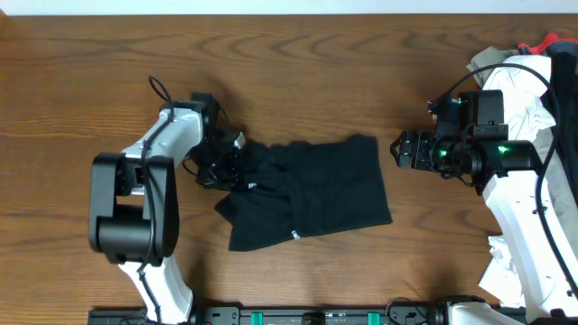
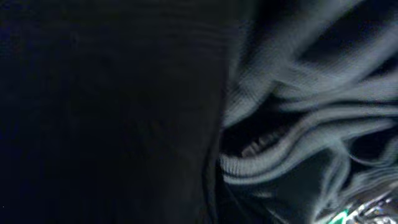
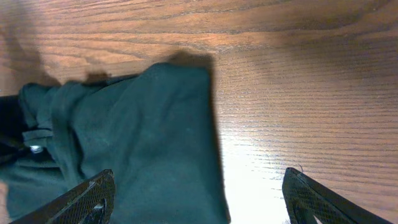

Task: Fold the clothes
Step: 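Lift the left end with the left gripper and fold it rightward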

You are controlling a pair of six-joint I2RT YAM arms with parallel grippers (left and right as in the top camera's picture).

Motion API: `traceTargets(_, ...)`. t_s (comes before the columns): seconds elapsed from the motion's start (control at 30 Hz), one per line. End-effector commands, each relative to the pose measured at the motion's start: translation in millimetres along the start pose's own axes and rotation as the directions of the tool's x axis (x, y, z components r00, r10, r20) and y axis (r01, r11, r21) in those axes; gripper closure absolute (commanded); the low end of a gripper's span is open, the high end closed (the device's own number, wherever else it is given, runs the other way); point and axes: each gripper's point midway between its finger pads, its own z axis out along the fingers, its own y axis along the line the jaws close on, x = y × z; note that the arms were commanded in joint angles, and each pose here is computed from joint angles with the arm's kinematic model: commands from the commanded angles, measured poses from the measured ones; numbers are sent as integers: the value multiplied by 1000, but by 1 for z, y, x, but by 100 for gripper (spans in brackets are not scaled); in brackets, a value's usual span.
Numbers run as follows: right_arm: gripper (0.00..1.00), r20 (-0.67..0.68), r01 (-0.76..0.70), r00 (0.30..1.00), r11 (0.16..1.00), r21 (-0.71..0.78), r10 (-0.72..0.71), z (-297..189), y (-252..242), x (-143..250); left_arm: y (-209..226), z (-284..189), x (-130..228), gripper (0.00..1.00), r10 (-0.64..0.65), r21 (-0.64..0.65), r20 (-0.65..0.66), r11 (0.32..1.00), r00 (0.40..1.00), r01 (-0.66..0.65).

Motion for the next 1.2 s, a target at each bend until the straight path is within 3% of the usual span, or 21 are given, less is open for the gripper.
traceTargets(0.0, 16, 18, 20, 1000, 1000, -7, -20, -6, 1, -3, 1, -69, -14, 94, 57, -139, 176, 990, 983, -32)
traceTargets(0.13, 16, 23, 22, 1000, 1000, -8, -22, -6, 1, -4, -19, -122, -9, 94, 101, -167, 267, 984, 958, -57)
traceTargets(0.23, 17, 25, 23, 999, 1000, -9, -22, -6, 1, -5, -34, -133, -4, 94, 133, -174, 267, 981, 954, -88)
traceTargets(0.43, 17, 29, 24, 999, 1000, -9, -24, -6, 1, -6, -71, -114, -1, 94, 181, -184, 238, 973, 954, -139)
traceTargets(0.57, 18, 26, 23, 999, 1000, -9, -22, -6, 1, -5, -90, -98, -9, 94, 202, -256, 254, 957, 946, -135)
traceTargets(0.83, 19, 18, 20, 1000, 1000, -11, -20, -6, 1, -3, -118, -40, -18, 91, 208, -296, 186, 944, 960, -147)
traceTargets(0.9, 19, 13, 19, 1000, 1000, -10, -18, -6, 1, -2, -119, -28, -21, 83, 202, -303, 167, 942, 965, -145)
traceTargets(0.93, 19, 12, 18, 1000, 1000, -10, -18, -6, 1, -2, -120, -22, -22, 72, 193, -303, 161, 943, 968, -137)
traceTargets(1.07, 19, 11, 18, 1000, 1000, -10, -18, -6, 1, -2, -134, -10, -18, 51, 205, -264, 138, 950, 969, -164)
traceTargets(1.17, 19, 7, 17, 1000, 1000, -12, -17, -6, 1, -1, -139, -18, -15, 48, 215, -263, 143, 949, 966, -172)
